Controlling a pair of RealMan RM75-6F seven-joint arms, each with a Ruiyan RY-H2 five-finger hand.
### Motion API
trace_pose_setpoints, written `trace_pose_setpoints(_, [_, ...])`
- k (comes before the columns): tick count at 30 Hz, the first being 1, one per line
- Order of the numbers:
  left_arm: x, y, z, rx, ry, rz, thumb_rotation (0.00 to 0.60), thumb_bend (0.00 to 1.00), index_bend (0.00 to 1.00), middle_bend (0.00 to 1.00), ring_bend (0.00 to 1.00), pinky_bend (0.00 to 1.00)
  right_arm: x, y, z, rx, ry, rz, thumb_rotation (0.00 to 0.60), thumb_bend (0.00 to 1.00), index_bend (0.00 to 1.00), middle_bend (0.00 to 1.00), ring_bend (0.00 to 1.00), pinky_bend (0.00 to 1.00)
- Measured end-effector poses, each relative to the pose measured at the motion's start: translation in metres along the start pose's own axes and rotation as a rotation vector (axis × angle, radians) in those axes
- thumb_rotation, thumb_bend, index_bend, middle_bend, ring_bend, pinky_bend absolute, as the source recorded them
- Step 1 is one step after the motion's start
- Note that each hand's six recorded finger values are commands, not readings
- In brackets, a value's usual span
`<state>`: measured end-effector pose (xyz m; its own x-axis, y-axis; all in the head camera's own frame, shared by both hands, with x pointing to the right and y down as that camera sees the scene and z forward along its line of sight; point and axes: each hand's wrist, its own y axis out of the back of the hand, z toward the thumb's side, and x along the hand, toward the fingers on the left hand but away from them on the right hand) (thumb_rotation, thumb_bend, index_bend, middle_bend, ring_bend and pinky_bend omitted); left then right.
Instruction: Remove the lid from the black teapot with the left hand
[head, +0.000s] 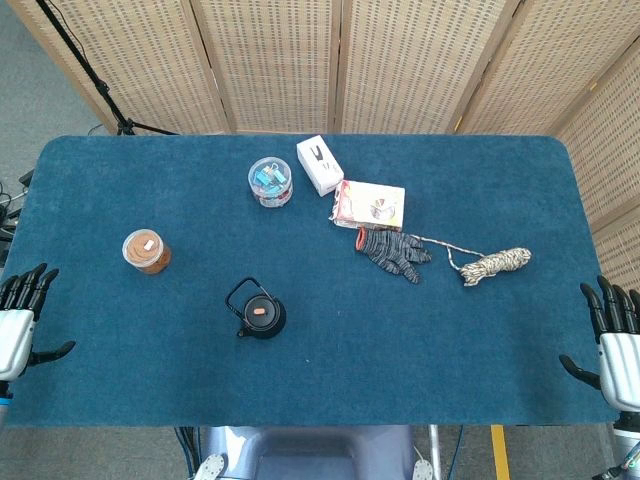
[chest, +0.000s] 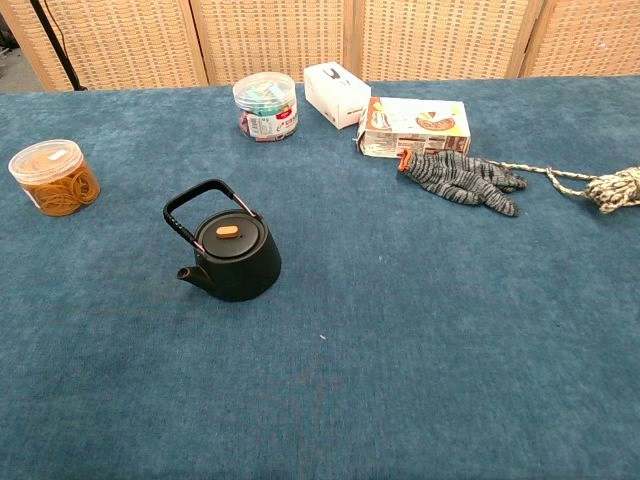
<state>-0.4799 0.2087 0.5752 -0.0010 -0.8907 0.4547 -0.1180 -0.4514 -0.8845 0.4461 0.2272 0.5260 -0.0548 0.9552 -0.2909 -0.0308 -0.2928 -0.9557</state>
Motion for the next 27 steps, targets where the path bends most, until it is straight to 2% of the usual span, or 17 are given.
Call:
trace_pose_setpoints(8, [-0.002,-0.001,0.01,-0.026,-0.039,-0.015,0.6,0.0,0.0,0.0,0.0,0.0,0.002,0.0,0.001,-0.018,0.007,0.005,0.6,0.0,0.0,0.0,0.0,0.0])
trace_pose_setpoints(13, [0.009,0.001,0.044,-0.095,-0.141,-0.038,0.6,0.0,0.01,0.0,0.0,0.0,0.001,0.0,0.003,-0.03,0.014,0.011,0.6,0.0,0.0,0.0,0.0,0.0])
trace_pose_setpoints(15, [0.018,0.0,0.06,-0.111,-0.184,-0.058,0.6,0.0,0.06,0.0,0.0,0.0,0.001,0.001,0.002,-0.035,0.013,0.011,0.6,0.0,0.0,0.0,0.0,0.0])
trace_pose_setpoints(17, [0.03,0.0,0.083,-0.122,-0.24,-0.078,0.6,0.03,0.19,0.0,0.0,0.0,0.0,0.001,0.001,-0.043,0.01,0.012,0.6,0.0,0.0,0.0,0.0,0.0])
trace_pose_setpoints(20, [0.046,-0.003,0.114,-0.113,-0.294,-0.079,0.6,0.11,0.33,0.0,0.0,0.0,-0.001,0.002,-0.002,-0.056,0.002,0.014,0.6,0.0,0.0,0.0,0.0,0.0])
trace_pose_setpoints(23, [0.059,-0.009,0.143,-0.096,-0.318,-0.063,0.6,0.19,0.38,0.0,0.0,0.0,-0.001,0.003,-0.006,-0.073,-0.007,0.013,0.6,0.0,0.0,0.0,0.0,0.0])
trace_pose_setpoints(27, [0.072,-0.023,0.176,-0.051,-0.31,-0.068,0.6,0.23,0.38,0.0,0.0,0.0,-0.002,0.007,-0.011,-0.095,-0.016,0.01,0.6,0.0,0.0,0.0,0.0,0.0])
